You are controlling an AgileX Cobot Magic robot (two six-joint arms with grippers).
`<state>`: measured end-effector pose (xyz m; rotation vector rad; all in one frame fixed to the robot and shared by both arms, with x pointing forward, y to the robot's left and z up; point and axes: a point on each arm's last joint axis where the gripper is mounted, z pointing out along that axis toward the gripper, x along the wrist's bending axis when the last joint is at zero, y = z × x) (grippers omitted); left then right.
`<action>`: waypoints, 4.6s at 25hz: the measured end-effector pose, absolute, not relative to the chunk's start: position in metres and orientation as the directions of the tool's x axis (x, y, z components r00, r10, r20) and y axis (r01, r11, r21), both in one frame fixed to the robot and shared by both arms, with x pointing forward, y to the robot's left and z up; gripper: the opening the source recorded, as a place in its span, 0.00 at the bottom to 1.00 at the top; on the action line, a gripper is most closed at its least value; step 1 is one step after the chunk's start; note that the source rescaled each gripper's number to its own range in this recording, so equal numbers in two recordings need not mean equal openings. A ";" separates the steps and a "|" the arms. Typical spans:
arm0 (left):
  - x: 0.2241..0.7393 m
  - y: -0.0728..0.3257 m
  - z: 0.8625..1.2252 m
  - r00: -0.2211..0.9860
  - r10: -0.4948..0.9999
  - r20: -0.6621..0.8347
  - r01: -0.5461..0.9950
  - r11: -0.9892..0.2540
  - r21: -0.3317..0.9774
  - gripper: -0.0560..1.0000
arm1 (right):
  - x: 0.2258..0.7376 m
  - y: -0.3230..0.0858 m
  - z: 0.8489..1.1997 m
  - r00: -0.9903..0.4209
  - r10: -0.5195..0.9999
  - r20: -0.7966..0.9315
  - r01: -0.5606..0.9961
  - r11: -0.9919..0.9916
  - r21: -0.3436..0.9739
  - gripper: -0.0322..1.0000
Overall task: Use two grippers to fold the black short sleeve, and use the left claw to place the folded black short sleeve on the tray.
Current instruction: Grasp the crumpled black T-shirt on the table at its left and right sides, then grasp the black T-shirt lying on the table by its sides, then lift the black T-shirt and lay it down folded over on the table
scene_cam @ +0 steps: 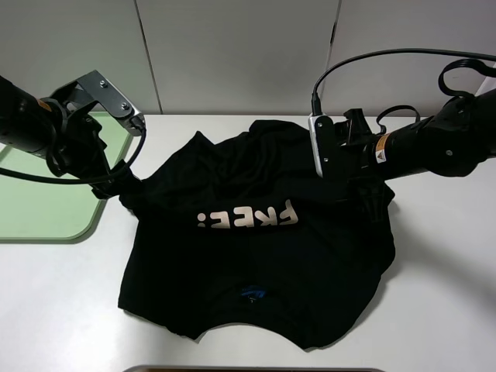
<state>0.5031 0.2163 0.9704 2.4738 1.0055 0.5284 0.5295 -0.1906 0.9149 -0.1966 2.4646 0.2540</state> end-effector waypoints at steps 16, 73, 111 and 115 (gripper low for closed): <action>0.503 0.216 0.970 0.667 0.721 0.187 0.563 -0.652 0.507 0.91 | 0.523 -0.212 0.902 -0.829 -0.302 -0.471 -0.293 0.951 -0.095 1.00; 0.581 0.153 0.913 0.909 0.411 0.069 0.392 -0.901 0.186 0.90 | 0.529 -0.230 0.871 -0.895 -0.183 -0.406 -0.176 0.983 -0.056 0.03; 0.587 0.149 0.914 0.999 0.018 -0.038 0.022 -0.995 0.093 0.89 | 0.530 -0.228 0.872 -0.899 -0.099 -0.427 -0.108 0.994 -0.003 0.03; 0.590 0.151 0.901 0.998 0.054 -0.036 0.056 -0.996 0.067 0.88 | 0.530 -0.228 0.872 -0.899 -0.094 -0.428 -0.104 0.995 0.000 0.03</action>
